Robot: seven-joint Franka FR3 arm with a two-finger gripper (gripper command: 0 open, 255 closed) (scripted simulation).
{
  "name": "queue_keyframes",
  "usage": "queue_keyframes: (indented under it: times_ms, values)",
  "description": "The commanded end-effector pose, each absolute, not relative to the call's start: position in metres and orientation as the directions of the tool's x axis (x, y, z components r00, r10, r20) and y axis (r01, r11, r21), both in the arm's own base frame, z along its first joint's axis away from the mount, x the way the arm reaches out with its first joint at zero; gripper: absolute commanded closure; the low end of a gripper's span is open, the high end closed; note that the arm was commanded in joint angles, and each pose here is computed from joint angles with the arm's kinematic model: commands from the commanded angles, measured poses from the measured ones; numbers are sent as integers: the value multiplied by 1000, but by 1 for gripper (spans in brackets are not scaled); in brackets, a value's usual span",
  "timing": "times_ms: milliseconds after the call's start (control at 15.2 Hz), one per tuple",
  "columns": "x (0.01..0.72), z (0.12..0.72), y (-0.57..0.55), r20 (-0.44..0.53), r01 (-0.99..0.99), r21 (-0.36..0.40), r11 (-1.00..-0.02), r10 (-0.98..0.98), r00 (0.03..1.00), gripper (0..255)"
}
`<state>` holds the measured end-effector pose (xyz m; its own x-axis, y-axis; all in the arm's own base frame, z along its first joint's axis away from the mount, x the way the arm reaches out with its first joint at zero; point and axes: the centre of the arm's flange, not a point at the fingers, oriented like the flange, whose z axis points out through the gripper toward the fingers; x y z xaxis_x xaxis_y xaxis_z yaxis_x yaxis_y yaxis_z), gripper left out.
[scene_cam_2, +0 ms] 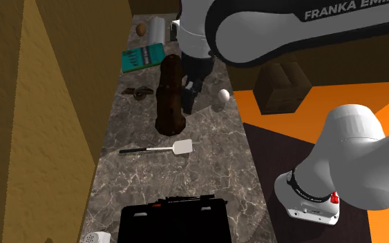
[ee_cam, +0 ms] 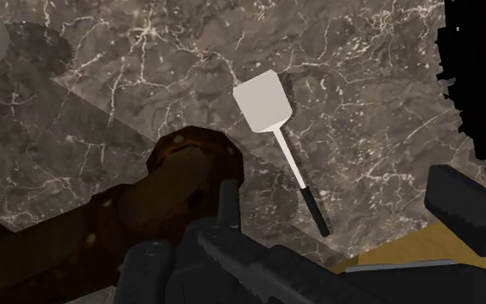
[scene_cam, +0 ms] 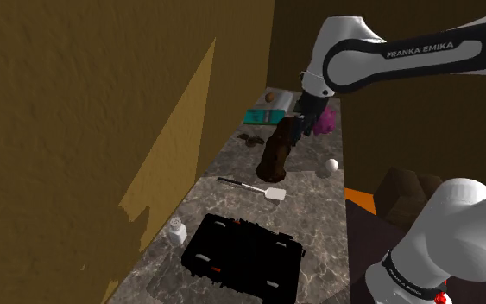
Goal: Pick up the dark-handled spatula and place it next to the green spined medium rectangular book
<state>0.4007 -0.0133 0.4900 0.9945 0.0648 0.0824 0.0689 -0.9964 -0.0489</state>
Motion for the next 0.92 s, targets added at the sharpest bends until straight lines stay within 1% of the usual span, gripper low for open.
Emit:
queue_keyframes:
  times_ms: [0,858]
  values:
    - [416,467,-10,84,107,-43,-993,103,991,0]
    - [506,324,28,73,340,-13,-940,338,938,0]
